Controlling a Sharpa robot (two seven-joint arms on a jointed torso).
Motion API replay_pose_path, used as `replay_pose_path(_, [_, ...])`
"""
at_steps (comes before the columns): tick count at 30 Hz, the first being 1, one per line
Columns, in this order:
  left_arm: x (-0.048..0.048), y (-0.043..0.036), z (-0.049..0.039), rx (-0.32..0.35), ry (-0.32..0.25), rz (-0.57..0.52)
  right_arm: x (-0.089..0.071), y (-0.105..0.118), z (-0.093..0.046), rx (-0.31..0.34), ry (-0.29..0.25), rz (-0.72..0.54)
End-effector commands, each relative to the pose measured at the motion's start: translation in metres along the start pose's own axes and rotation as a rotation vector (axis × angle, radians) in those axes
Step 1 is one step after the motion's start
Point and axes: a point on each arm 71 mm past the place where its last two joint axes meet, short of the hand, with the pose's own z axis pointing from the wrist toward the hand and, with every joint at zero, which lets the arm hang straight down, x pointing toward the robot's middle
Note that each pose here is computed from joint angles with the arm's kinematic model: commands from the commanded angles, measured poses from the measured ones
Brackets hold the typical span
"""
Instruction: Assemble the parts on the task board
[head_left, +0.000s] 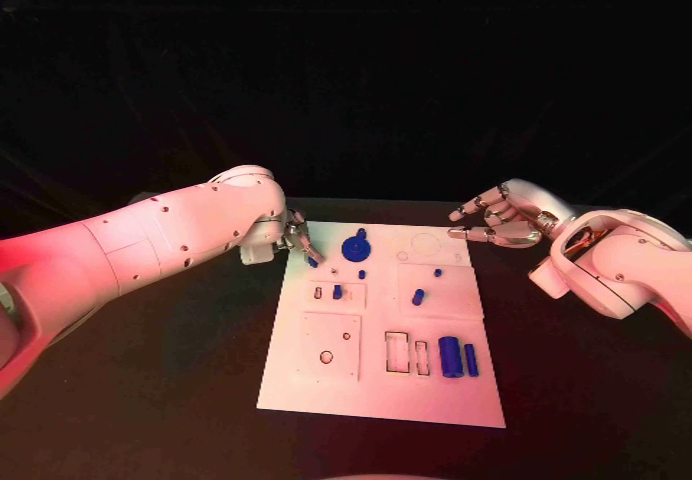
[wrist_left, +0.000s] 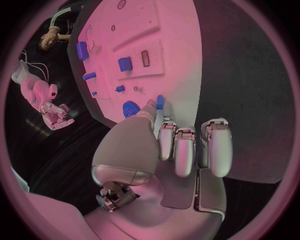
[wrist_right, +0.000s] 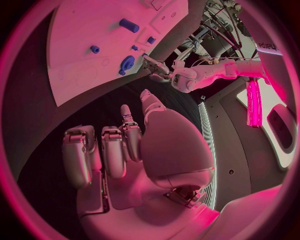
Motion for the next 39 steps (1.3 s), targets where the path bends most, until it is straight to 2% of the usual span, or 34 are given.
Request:
replay_pose_path(1, [0.0015, -0.0018, -0.0022, 0.025, -0.021, -0.034, 0.001, 0.0, 0.0, -0.004, 0.015, -0.006])
replay_pose_path(6, [0.0087, -0.0019, -0.0095, 0.05, -0.038, -0.062, 0.002, 0.0, 0.001, -0.004, 0.014, -0.006])
replay_pose_path(11, [0.0175, -0.0005, -0.021, 0.082, -0.064, -0.093, 0.003, -0.001, 0.002, -0.003, 0.015, -0.005])
replay_pose_path(25, [0.0459, 0.0107, -0.0447, 0.106, -0.126, -0.147, 0.006, -0.004, 0.002, 0.0, 0.019, -0.005])
replay_pose_path(30, [0.0544, 0.0106, -0.0486, 0.105, -0.125, -0.135, 0.006, -0.004, 0.002, -0.001, 0.019, -0.006])
replay_pose_path(39, [0.0631, 0.0114, -0.05, 0.08, -0.101, -0.072, 0.007, -0.004, 0.002, -0.002, 0.02, -0.006])
